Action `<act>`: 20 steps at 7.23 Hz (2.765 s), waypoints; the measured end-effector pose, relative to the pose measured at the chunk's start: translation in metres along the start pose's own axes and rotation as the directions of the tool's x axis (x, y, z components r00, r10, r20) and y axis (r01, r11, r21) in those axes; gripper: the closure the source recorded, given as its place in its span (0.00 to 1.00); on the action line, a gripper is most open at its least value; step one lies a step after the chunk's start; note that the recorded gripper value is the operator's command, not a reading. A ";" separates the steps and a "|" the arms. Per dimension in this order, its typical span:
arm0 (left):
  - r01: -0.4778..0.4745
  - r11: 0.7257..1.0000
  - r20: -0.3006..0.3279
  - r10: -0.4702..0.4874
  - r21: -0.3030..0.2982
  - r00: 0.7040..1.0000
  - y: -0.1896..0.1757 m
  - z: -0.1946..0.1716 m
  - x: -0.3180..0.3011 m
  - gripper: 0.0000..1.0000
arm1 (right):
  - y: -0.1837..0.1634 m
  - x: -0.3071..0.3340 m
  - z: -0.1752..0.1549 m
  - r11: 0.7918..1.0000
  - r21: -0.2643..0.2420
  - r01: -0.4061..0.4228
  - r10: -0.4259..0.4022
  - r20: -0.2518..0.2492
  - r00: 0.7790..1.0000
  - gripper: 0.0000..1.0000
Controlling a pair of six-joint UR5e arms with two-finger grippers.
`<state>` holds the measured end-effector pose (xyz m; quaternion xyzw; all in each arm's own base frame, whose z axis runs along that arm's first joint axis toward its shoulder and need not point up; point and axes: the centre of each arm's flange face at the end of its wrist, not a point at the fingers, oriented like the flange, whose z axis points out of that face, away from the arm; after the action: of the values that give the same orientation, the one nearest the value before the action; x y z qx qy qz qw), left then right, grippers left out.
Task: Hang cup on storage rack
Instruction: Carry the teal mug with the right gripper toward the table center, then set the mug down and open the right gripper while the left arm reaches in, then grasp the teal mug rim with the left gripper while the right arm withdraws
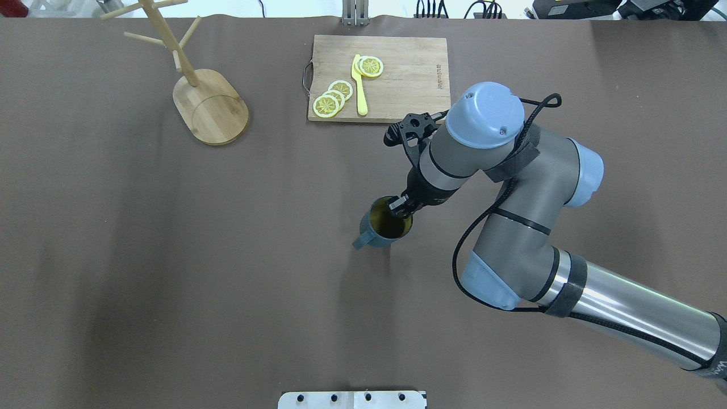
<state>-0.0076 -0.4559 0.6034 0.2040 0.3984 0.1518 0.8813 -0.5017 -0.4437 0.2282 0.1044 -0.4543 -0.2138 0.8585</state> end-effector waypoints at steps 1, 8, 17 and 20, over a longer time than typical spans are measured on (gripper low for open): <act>-0.020 1.000 -0.029 0.020 0.000 0.999 -0.003 0.004 0.008 0.02 | -0.005 -0.010 0.007 1.000 0.003 0.007 -0.007 -0.008 1.000 1.00; -0.209 0.925 -0.236 0.290 0.317 0.928 -0.088 0.013 0.148 0.03 | -0.008 -0.042 0.016 0.999 0.014 -0.038 0.038 -0.007 0.999 0.00; -0.214 0.754 -0.295 0.478 0.621 0.827 -0.137 0.149 0.512 0.04 | 0.013 0.218 -0.099 0.990 -0.005 -0.142 0.142 0.010 0.990 0.00; -0.237 0.751 -0.276 0.488 0.616 0.828 -0.106 0.188 0.553 0.04 | 0.045 0.291 -0.102 0.995 -0.020 -0.101 0.100 -0.048 0.994 0.00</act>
<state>0.4990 -0.3546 0.3109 0.4888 0.5559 0.2416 0.6274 -0.2612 -0.5400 0.4010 0.0771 -0.4361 -0.1729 0.8798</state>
